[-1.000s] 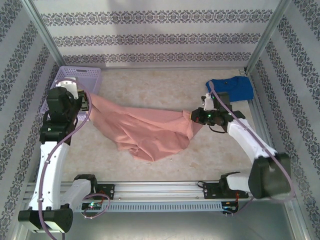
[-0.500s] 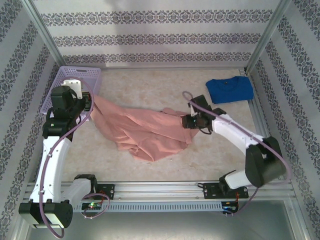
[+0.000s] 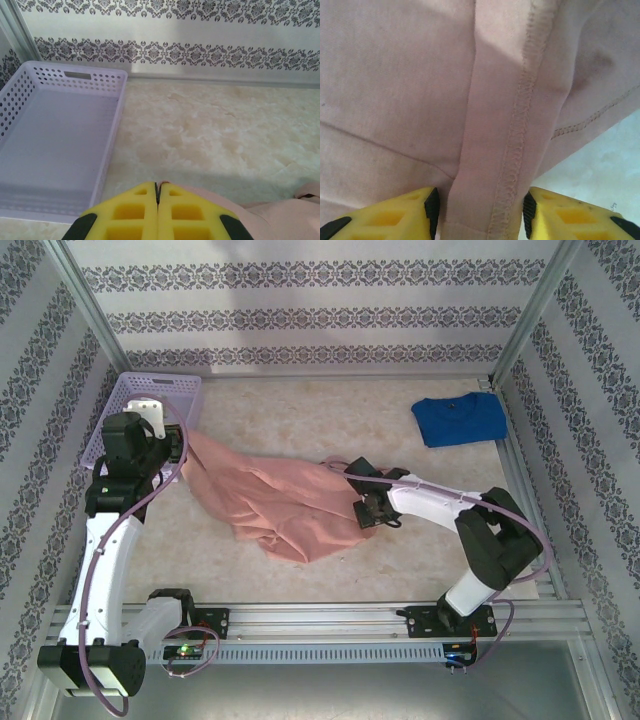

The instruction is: Fold the inside-out t-shirt

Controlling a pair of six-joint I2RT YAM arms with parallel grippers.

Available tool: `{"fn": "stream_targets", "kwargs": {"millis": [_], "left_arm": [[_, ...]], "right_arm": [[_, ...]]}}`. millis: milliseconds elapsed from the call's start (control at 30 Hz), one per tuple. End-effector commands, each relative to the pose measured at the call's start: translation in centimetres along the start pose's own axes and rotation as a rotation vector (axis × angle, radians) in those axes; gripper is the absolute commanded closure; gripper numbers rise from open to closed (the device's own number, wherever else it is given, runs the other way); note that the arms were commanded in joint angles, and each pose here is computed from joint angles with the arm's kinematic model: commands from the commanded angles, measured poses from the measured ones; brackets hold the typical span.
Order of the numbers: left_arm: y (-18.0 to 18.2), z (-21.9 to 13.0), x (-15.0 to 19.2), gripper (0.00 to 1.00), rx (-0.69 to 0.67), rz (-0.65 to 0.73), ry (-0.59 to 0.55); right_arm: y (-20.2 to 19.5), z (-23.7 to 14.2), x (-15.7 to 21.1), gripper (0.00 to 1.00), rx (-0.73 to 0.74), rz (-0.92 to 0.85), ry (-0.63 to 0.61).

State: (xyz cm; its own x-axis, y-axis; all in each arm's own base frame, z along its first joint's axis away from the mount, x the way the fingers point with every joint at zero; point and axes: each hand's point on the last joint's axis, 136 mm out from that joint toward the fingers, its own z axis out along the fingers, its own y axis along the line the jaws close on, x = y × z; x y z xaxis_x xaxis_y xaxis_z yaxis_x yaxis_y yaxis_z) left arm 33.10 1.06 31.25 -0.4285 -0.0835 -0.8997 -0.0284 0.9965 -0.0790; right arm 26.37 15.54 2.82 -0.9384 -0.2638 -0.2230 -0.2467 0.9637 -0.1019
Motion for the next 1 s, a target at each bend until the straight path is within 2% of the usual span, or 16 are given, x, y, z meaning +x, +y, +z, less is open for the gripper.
{"fn": "stream_targets", "kwargs": {"millis": [0, 267, 500, 667, 767, 933, 967], "left_arm": [[0.3, -0.4, -0.4, 1.00, 0.001, -0.014, -0.029], [0.3, -0.5, -0.4, 1.00, 0.001, -0.012, -0.033], [0.3, -0.5, -0.4, 1.00, -0.001, -0.008, -0.033], [0.3, -0.5, -0.3, 1.00, -0.002, -0.009, -0.032], [0.3, -0.5, -0.4, 1.00, -0.001, -0.011, -0.034], [0.4, -0.5, -0.5, 1.00, -0.005, -0.014, -0.034], [0.4, -0.5, -0.4, 1.00, -0.010, -0.019, -0.034]], "right_arm": [[-1.0, -0.3, -0.6, 0.56, 0.068, -0.009, -0.003], [-1.8, -0.7, -0.9, 0.55, 0.107, -0.002, 0.008], [-2.0, -0.5, -0.1, 0.66, 0.119, -0.012, 0.048], [-1.8, -0.3, 0.5, 0.69, 0.101, 0.007, 0.057], [-1.9, -0.2, 0.5, 0.75, 0.101, 0.014, 0.060], [-2.1, -1.0, -0.1, 0.98, 0.102, 0.025, 0.024], [-2.4, -1.7, -0.5, 1.00, 0.102, 0.033, -0.003]]}}
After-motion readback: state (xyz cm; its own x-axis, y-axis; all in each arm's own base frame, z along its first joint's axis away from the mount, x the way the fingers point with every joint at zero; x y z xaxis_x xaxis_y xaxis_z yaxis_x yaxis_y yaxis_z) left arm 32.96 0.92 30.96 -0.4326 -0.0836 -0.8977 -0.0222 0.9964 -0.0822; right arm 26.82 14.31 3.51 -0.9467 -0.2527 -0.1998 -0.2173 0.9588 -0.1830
